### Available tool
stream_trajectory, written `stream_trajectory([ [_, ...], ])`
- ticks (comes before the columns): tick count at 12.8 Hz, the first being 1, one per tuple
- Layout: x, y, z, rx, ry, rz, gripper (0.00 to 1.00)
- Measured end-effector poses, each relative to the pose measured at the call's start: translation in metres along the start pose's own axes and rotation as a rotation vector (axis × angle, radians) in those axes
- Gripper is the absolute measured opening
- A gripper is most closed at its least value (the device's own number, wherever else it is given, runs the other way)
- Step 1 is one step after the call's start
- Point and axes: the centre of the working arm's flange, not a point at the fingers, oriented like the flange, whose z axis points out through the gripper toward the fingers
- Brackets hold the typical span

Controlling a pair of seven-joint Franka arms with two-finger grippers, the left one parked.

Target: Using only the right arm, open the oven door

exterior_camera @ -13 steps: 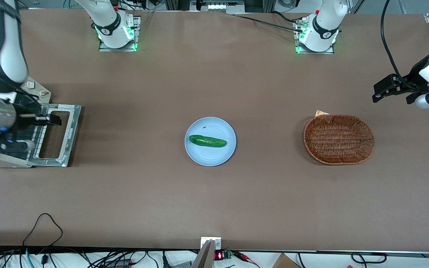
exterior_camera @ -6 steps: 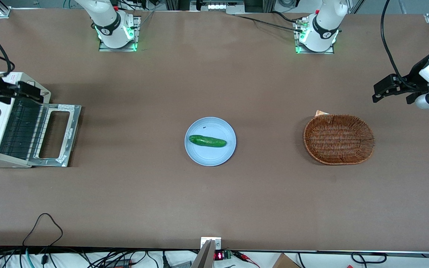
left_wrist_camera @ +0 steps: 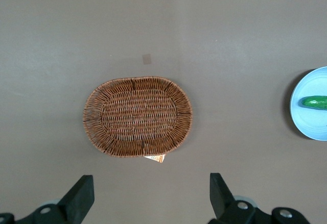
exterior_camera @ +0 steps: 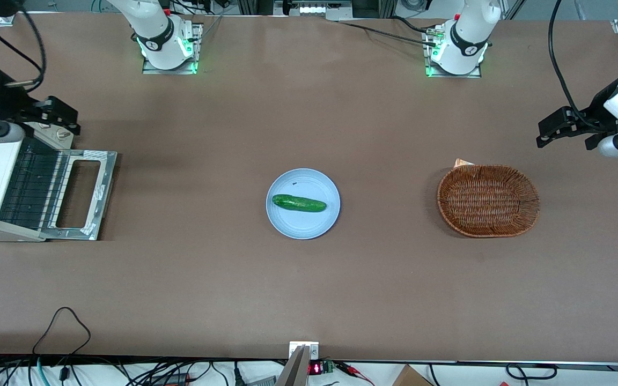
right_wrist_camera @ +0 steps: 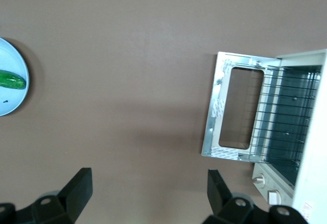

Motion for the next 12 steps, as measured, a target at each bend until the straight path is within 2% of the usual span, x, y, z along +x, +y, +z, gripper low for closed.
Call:
stream_trajectory([
  [12, 0.002, 0.013, 0.000, 0.008, 0.012, 0.027, 1.00],
])
